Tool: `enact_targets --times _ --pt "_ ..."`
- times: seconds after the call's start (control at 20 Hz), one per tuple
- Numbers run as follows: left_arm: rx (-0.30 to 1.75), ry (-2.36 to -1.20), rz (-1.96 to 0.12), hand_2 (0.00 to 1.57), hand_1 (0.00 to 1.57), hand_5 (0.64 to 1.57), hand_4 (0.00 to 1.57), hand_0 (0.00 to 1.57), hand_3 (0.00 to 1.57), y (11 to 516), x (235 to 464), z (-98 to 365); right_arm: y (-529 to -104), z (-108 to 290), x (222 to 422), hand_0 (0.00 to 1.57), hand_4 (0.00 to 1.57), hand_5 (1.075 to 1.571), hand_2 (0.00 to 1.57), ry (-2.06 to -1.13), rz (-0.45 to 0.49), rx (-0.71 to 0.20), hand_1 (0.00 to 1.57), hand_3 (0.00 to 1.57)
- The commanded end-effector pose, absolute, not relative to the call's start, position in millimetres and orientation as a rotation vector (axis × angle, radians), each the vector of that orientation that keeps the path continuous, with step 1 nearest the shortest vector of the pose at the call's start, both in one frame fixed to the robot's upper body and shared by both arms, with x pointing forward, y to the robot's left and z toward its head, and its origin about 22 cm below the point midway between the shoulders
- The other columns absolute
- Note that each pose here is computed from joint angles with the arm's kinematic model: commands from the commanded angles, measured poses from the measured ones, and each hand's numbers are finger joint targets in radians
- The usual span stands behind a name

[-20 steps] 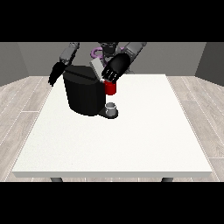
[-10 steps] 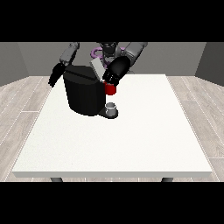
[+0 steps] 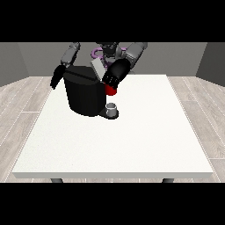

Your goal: Insert the coffee pod into the coffee machine and close the lid

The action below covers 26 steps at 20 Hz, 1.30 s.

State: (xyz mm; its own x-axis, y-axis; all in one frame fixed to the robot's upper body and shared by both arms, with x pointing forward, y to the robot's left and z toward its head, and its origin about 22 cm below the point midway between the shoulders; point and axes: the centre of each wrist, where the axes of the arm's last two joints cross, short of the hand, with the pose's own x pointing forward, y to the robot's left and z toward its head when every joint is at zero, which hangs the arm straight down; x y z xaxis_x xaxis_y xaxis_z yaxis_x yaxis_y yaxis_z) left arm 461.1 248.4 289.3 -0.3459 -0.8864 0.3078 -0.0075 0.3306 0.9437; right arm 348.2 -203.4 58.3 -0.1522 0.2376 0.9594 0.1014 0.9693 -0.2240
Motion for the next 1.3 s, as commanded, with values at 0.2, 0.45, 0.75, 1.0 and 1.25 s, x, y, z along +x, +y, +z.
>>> enact_targets --times 0.2,0.45,0.75,1.0,1.25 --pt "0.858 -1.743 -1.104 1.2 1.24 1.571 0.0 1.24 0.97 265 459 295 -200 73 349 0.0 0.07 1.571 0.0 -1.776 0.149 -0.256 0.0 0.0" --pt "0.906 -1.779 -1.166 1.22 1.25 1.571 0.0 1.25 0.94 270 457 299 -201 89 355 0.0 0.19 1.571 0.0 -1.789 0.139 -0.292 0.0 0.0" --pt "0.928 -1.75 -1.225 0.98 0.92 1.571 0.0 0.92 0.69 245 459 294 -218 61 353 0.0 0.21 1.571 0.0 -1.731 0.126 -0.316 0.0 0.0" --pt "1.004 -1.693 -1.202 0.67 0.0 1.571 0.0 0.0 0.54 289 456 281 -211 68 342 0.0 0.12 1.571 0.0 -1.714 0.18 -0.273 0.0 0.0" --pt "1.023 -1.775 -1.199 0.56 0.0 1.571 0.0 0.0 0.46 257 452 338 -189 79 363 0.0 0.15 1.571 0.0 -1.789 0.123 -0.302 0.0 0.0"
